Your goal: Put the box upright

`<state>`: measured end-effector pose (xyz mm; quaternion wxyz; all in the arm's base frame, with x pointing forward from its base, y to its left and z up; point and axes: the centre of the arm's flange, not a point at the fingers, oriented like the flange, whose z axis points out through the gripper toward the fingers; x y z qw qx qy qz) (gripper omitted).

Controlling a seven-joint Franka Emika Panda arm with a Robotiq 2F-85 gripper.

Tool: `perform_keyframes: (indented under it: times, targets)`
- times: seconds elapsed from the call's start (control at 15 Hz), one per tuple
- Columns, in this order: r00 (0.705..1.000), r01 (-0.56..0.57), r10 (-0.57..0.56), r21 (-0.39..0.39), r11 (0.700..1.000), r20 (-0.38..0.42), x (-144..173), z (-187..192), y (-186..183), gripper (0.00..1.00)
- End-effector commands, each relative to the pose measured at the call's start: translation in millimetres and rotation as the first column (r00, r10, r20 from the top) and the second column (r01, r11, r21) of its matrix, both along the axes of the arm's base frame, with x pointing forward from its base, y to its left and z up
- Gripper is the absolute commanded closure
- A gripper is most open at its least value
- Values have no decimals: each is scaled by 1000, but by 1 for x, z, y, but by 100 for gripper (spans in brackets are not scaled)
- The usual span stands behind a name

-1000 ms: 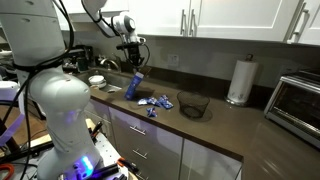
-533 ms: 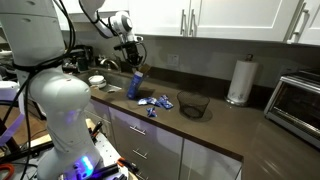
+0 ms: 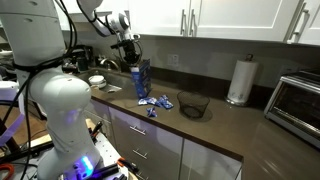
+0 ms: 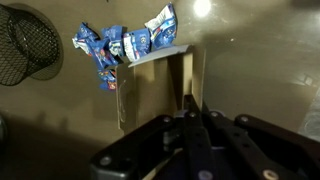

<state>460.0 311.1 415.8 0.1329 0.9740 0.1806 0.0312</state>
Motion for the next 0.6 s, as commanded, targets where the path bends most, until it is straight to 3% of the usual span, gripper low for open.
perform_keyframes:
  times: [0.0, 0.27, 0.53]
  targets:
    - [998, 65, -64, -21, 998, 18, 6, 2, 10, 100]
    - [992, 125, -125, -20, 992, 22, 10, -6, 13, 100]
    - [984, 178, -179, -73, 981, 5, 16, -23, 17, 100]
